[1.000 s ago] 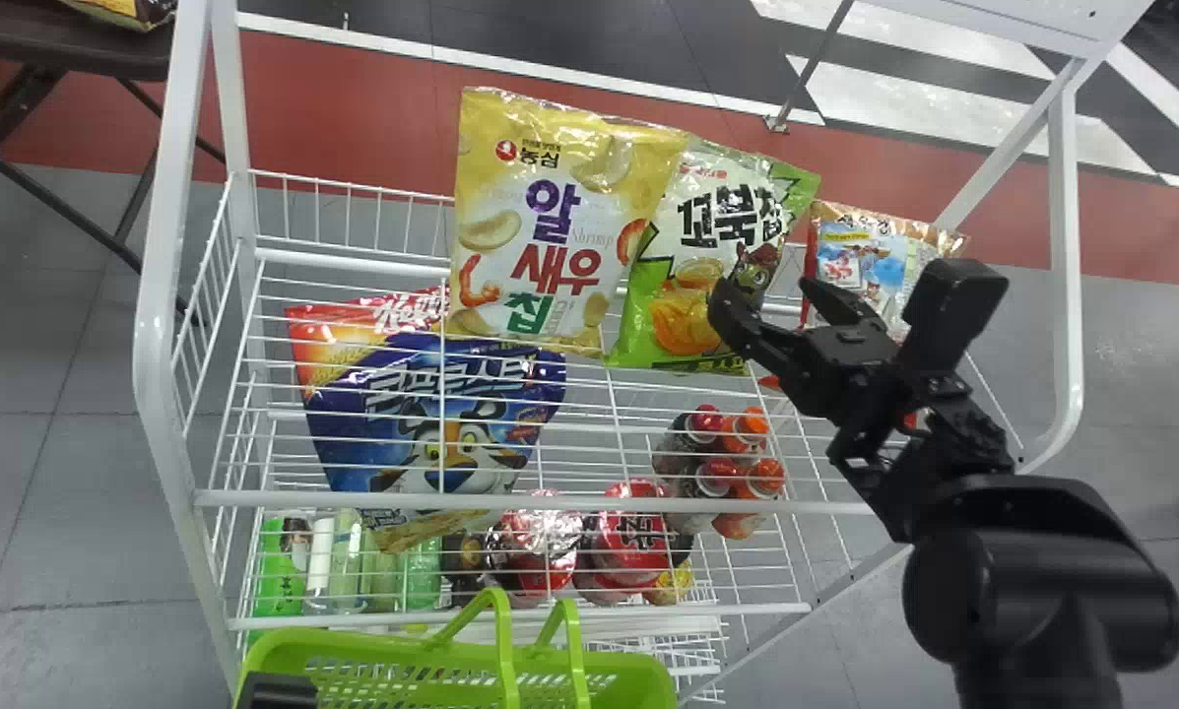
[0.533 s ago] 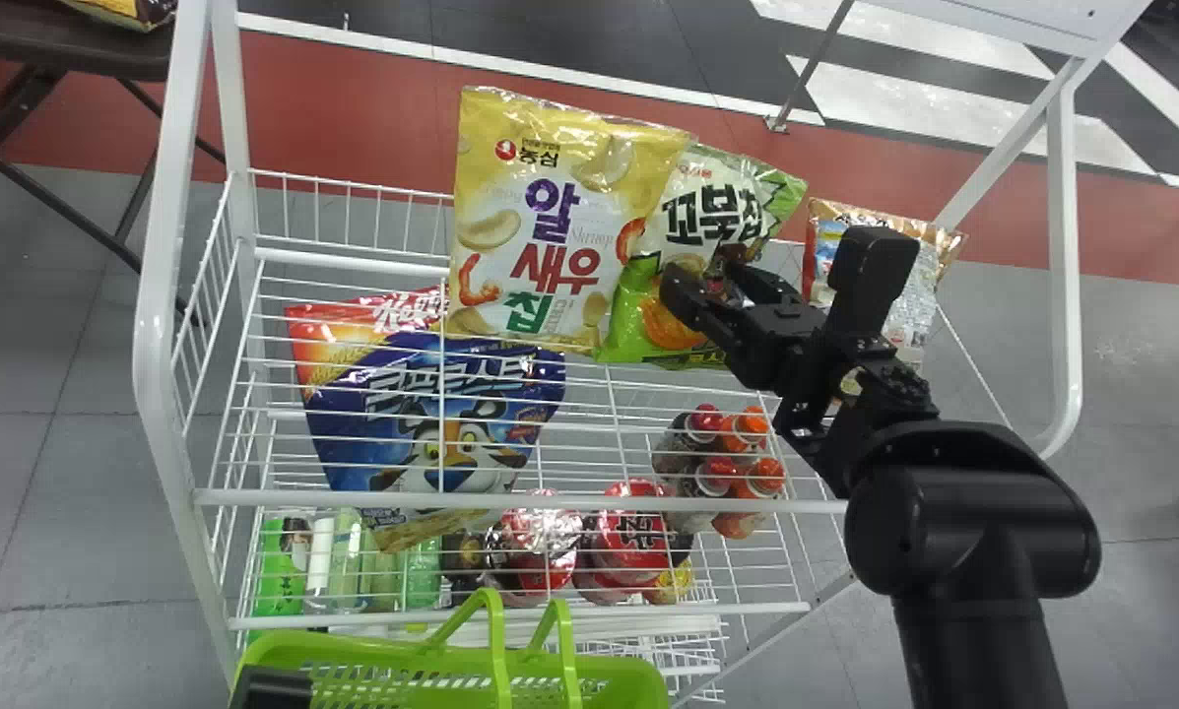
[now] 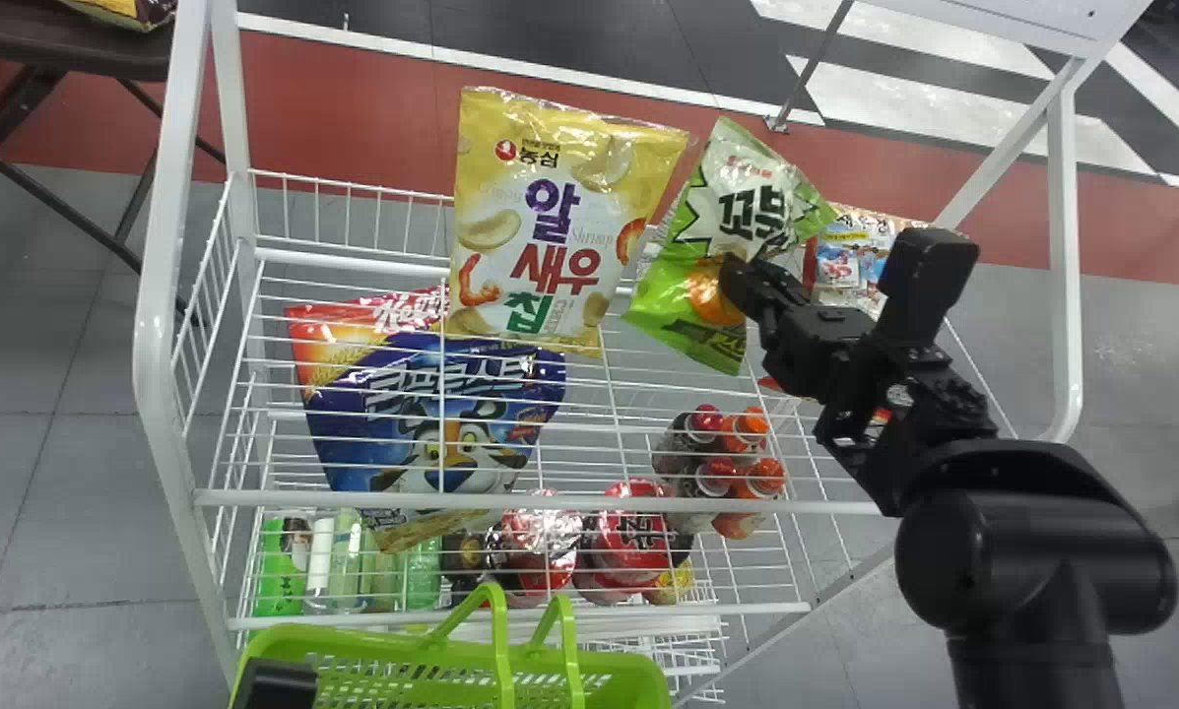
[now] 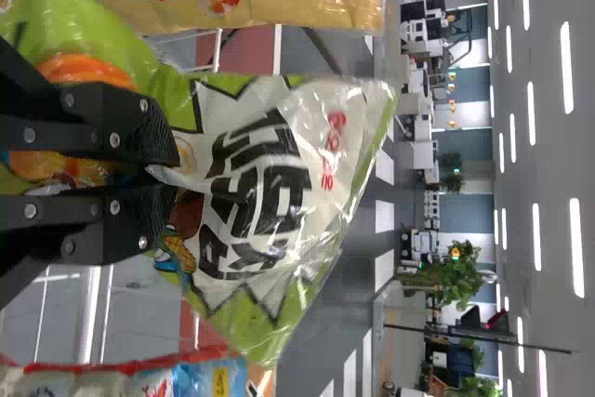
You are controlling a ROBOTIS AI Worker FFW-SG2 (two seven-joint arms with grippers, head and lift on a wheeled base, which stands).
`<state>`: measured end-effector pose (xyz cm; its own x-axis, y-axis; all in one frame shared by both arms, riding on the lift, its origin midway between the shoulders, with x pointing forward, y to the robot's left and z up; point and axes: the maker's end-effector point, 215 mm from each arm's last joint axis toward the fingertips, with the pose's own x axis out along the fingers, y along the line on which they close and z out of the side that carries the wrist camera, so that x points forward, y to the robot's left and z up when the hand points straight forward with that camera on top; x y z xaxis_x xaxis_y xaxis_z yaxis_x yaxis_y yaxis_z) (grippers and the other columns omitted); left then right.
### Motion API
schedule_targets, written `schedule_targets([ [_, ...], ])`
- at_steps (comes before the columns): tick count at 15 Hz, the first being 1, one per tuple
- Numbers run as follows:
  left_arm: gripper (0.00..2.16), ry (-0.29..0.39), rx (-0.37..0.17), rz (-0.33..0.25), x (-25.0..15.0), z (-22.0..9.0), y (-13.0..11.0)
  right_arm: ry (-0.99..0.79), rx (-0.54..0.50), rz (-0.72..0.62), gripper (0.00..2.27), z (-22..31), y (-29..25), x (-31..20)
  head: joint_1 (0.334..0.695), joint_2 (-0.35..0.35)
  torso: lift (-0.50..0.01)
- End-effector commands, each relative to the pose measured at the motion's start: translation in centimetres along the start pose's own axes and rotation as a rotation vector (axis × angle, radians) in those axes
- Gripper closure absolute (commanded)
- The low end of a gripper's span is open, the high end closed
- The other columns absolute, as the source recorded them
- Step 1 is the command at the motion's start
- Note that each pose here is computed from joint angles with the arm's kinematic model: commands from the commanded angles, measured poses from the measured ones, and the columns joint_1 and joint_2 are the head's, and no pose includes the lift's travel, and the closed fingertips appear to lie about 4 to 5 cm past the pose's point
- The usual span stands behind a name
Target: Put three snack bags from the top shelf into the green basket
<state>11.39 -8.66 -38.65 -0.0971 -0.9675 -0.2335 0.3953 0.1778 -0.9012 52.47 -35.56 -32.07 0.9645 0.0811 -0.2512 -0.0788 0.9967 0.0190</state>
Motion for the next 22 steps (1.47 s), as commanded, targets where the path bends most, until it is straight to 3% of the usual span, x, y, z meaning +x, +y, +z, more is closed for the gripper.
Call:
schedule_targets([
  [1,2.02,0.002,-0.001,-0.002,0.0,-0.1,0.0,-0.032,0.018,-0.012,2.19,1.5,-1.2,-0.9,0.695,-0.350,-0.047],
  [7,2.02,0.002,-0.005,0.000,-0.1,-0.2,0.2,-0.058,0.088,0.051,2.19,4.4,-1.8,-9.2,0.695,-0.350,-0.047],
  [14,2.02,-0.017,0.012,-0.014,-0.2,0.6,-0.1,0.452,0.409,0.312,2.19,-4.9,3.8,-23.5,0.695,-0.350,-0.047],
  [17,2.02,-0.031,0.017,-0.020,-0.6,1.4,-0.1,0.517,0.443,0.308,2.19,-6.8,3.7,-25.6,0.695,-0.350,-0.047],
  [22,2.02,-0.038,0.029,-0.028,-0.5,2.1,-0.3,0.665,0.605,0.449,2.19,-13.0,9.4,-28.0,0.695,-0.350,-0.047],
])
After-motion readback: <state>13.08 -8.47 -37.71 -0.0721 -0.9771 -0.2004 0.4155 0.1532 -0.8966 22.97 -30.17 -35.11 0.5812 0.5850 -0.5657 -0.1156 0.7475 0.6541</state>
